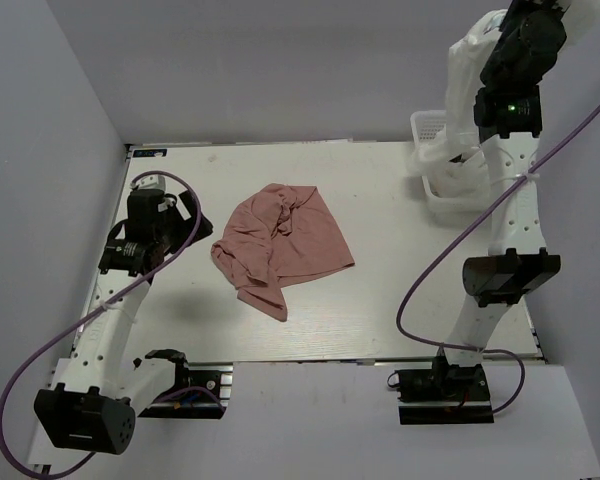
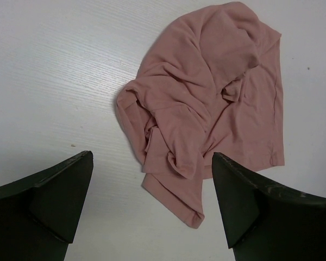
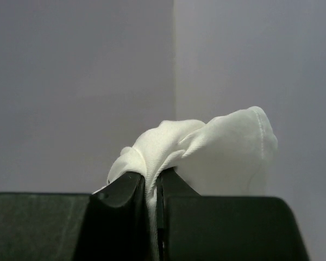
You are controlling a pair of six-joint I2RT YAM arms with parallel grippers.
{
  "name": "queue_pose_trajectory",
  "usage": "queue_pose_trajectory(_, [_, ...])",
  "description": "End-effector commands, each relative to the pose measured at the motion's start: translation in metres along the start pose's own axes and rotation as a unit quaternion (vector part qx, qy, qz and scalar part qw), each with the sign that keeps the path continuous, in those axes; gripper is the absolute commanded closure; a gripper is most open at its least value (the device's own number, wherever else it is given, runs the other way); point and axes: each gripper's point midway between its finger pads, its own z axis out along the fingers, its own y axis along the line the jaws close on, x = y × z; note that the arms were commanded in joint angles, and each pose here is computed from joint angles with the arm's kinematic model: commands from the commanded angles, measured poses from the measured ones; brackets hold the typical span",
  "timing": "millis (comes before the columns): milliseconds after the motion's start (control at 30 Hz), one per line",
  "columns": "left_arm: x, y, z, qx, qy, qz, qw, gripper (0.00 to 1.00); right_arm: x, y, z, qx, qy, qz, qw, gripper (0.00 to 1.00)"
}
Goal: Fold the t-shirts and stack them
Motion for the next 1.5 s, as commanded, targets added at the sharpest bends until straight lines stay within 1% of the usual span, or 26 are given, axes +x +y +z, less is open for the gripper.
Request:
queue_pose_trajectory(0, [0.004, 0.003, 0.005, -0.004, 0.008, -0.003, 1.0, 0.0, -0.038, -0.018, 0.017, 0.007, -0.094, 0.018, 0.995, 1.0])
queue_pose_trajectory(100, [0.005, 0.004, 0.008, -0.007, 0.013, -0.002, 1.0, 0.0, -0.001, -0.011, 0.028, -0.013, -0.069, 0.003, 0.998, 1.0])
queue_pose_trajectory(133, [0.005, 0.004, 0.008, -0.007, 0.013, -0.002, 1.0, 0.0, 0.01, -0.028, 0.037, -0.006, -0.059, -0.009, 0.998, 1.0])
queue_pose_trajectory(233, [0.007, 0.004, 0.01, -0.009, 0.017, -0.002, 1.0, 0.0, 0.07, -0.014, 0.039, -0.047, 0.012, -0.009, 0.999, 1.0])
queue_pose_trajectory(300, [0.007, 0.004, 0.01, -0.009, 0.017, -0.002, 1.0, 0.0, 0.084, -0.012, 0.033, -0.061, 0.029, -0.005, 0.998, 1.0])
queue_pose_trajectory(333, [0.007, 0.004, 0.01, -0.009, 0.017, -0.002, 1.0, 0.0, 0.127, -0.003, 0.027, -0.083, 0.07, -0.017, 0.994, 1.0])
queue_pose_trajectory(400, [0.007, 0.004, 0.01, -0.009, 0.017, -0.007, 1.0, 0.0, 0.162, 0.0, 0.019, -0.092, 0.114, -0.017, 0.989, 1.0])
queue_pose_trajectory(433, [0.006, 0.005, 0.01, -0.013, 0.014, -0.007, 1.0, 0.0, 0.213, 0.0, 0.005, -0.091, 0.167, -0.013, 0.982, 1.0])
queue_pose_trajectory(467, [0.006, 0.005, 0.01, -0.013, 0.014, -0.007, 1.0, 0.0, 0.231, -0.002, -0.001, -0.088, 0.187, -0.012, 0.978, 1.0])
queue_pose_trajectory(533, [0.007, 0.008, 0.01, -0.019, 0.016, -0.007, 1.0, 0.0, 0.3, -0.009, -0.028, -0.066, 0.254, -0.007, 0.965, 1.0])
queue_pose_trajectory(633, [0.008, 0.011, 0.01, -0.026, 0.017, -0.006, 0.999, 0.0, 0.373, -0.025, -0.057, -0.013, 0.329, -0.01, 0.944, 1.0])
queue_pose_trajectory(667, [0.008, 0.011, 0.01, -0.026, 0.017, -0.006, 0.999, 0.0, 0.405, -0.031, -0.074, -0.002, 0.376, -0.027, 0.926, 1.0])
queue_pose_trajectory(733, [0.01, 0.012, 0.009, -0.029, 0.021, -0.006, 0.999, 0.0, 0.439, -0.037, -0.091, 0.015, 0.422, -0.035, 0.906, 1.0])
queue_pose_trajectory(800, [0.012, 0.008, 0.009, -0.02, 0.026, -0.011, 0.999, 0.0, 0.452, -0.042, -0.1, 0.024, 0.464, -0.062, 0.883, 1.0])
queue_pose_trajectory(867, [0.017, 0.007, 0.01, -0.014, 0.035, -0.011, 0.999, 0.0, 0.433, -0.035, -0.091, 0.012, 0.457, -0.06, 0.888, 0.85])
queue_pose_trajectory(900, [0.024, 0.007, 0.013, -0.012, 0.048, -0.011, 0.999, 0.0, 0.425, -0.034, -0.09, 0.001, 0.455, -0.063, 0.888, 0.62])
queue_pose_trajectory(933, [0.028, 0.006, 0.016, -0.009, 0.051, -0.013, 0.999, 0.0, 0.413, -0.032, -0.088, -0.006, 0.449, -0.061, 0.892, 0.31])
queue_pose_trajectory(967, [0.033, 0.001, 0.017, 0.0, 0.063, -0.011, 0.998, 0.0, 0.375, -0.028, -0.08, -0.015, 0.423, -0.048, 0.905, 0.1])
queue_pose_trajectory(1000, [0.045, -0.001, 0.023, 0.012, 0.091, -0.007, 0.996, 0.0, 0.365, -0.024, -0.085, -0.031, 0.428, -0.043, 0.902, 0.1])
queue_pose_trajectory(1067, [0.051, -0.006, 0.032, 0.029, 0.109, -0.001, 0.994, 0.0, 0.315, -0.016, -0.085, -0.053, 0.398, -0.025, 0.916, 0.1])
queue_pose_trajectory(1167, [0.072, -0.02, 0.046, 0.072, 0.154, 0.001, 0.985, 0.0, 0.294, 0.008, -0.117, -0.111, 0.41, -0.011, 0.905, 0.1])
queue_pose_trajectory(1233, [0.084, -0.032, 0.053, 0.09, 0.176, 0.012, 0.98, 0.0, 0.295, 0.045, -0.177, -0.178, 0.443, -0.011, 0.878, 0.1])
queue_pose_trajectory(1267, [0.083, -0.034, 0.056, 0.088, 0.177, 0.02, 0.98, 0.0, 0.284, 0.053, -0.183, -0.186, 0.441, -0.002, 0.878, 0.1])
queue_pose_trajectory(1367, [0.09, -0.044, 0.067, 0.079, 0.191, 0.042, 0.978, 0.02, 0.307, 0.081, -0.249, -0.234, 0.487, -0.002, 0.841, 0.1])
queue_pose_trajectory(1400, [0.094, -0.047, 0.07, 0.075, 0.195, 0.049, 0.977, 0.03, 0.321, 0.094, -0.283, -0.257, 0.511, -0.005, 0.82, 0.1])
queue_pose_trajectory(1467, [0.102, -0.056, 0.074, 0.068, 0.205, 0.071, 0.974, 0.05, 0.338, 0.096, -0.313, -0.267, 0.533, -0.005, 0.803, 0.1])
